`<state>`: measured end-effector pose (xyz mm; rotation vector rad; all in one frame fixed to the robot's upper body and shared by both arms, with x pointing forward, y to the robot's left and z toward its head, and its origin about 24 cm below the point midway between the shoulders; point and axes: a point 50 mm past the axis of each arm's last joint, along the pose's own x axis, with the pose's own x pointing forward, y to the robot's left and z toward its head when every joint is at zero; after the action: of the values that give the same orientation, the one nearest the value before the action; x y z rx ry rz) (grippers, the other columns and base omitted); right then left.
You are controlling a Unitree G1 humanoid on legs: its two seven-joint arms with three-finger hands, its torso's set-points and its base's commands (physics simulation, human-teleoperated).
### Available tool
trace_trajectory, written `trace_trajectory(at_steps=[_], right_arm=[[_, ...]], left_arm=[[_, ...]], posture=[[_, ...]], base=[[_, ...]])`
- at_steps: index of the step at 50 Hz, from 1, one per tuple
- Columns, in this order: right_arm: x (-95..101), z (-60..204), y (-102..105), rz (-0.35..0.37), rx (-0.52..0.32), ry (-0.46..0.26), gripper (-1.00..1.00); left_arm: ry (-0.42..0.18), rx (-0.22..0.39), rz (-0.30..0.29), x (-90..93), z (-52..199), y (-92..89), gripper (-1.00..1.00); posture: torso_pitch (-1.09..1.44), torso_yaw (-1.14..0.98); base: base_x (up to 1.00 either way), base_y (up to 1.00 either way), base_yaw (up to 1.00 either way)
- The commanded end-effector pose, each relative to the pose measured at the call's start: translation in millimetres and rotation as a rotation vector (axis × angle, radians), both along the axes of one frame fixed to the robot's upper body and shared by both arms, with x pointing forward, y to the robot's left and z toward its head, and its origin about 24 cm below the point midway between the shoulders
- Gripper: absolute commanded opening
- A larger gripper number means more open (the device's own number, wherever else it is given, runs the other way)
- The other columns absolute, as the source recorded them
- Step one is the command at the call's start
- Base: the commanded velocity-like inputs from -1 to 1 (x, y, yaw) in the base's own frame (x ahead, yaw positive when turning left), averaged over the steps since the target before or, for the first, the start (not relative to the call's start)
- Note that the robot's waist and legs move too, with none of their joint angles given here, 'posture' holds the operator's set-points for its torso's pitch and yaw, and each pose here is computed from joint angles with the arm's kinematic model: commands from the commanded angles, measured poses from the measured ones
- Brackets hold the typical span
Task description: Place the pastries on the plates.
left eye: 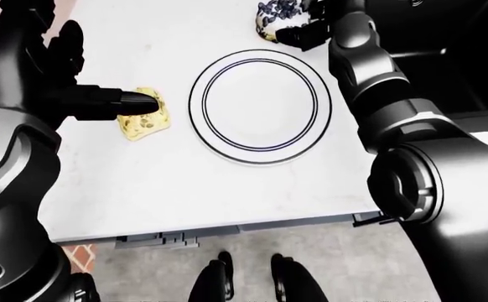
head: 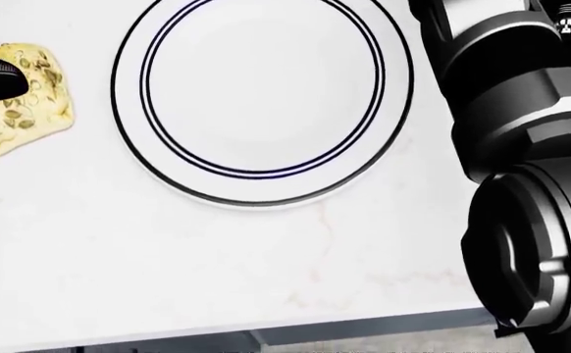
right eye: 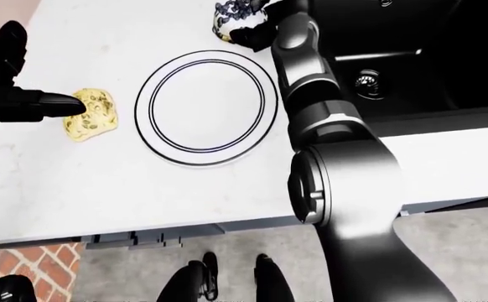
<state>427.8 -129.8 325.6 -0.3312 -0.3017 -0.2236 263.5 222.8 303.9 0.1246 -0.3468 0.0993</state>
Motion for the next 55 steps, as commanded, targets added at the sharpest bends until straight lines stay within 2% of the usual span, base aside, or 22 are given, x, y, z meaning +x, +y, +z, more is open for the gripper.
trace_trajectory(at_steps=[1,32,37,40,48,55], right_arm=[[-6.6,28,3,0.015,-0.001,-0.101,-1.00],[-7.7,32,0,0.022,-0.018,-0.110,-1.00],[-8.4,36,-1,0.047,-0.030,-0.111,-1.00],[-8.4,37,1,0.090,-0.039,-0.101,-1.00],[-10.5,45,6,0.153,-0.049,-0.101,-1.00],[-11.0,47,12,0.220,-0.104,-0.057,-1.00]], left_arm=[[-0.085,0.013,0.014,-8.5,14,1.1,1.00],[-0.091,0.011,0.015,-9.9,18,1.8,1.00],[-0.086,0.014,0.016,-8.2,15,1.3,1.00],[-0.084,0.015,0.012,-6.9,15,-0.4,1.00],[-0.079,0.019,0.013,-5.0,14,-1.3,1.00],[-0.079,0.020,0.012,-3.4,14,-2.2,1.00]], posture=[[0.55,0.00],[0.24,0.00],[0.19,0.00],[0.16,0.00],[0.08,0.00],[0.05,0.00]], base=[[0.00,0.00,0.00],[0.00,0.00,0.00],[0.00,0.00,0.00],[0.00,0.00,0.00],[0.00,0.00,0.00],[0.00,0.00,0.00]])
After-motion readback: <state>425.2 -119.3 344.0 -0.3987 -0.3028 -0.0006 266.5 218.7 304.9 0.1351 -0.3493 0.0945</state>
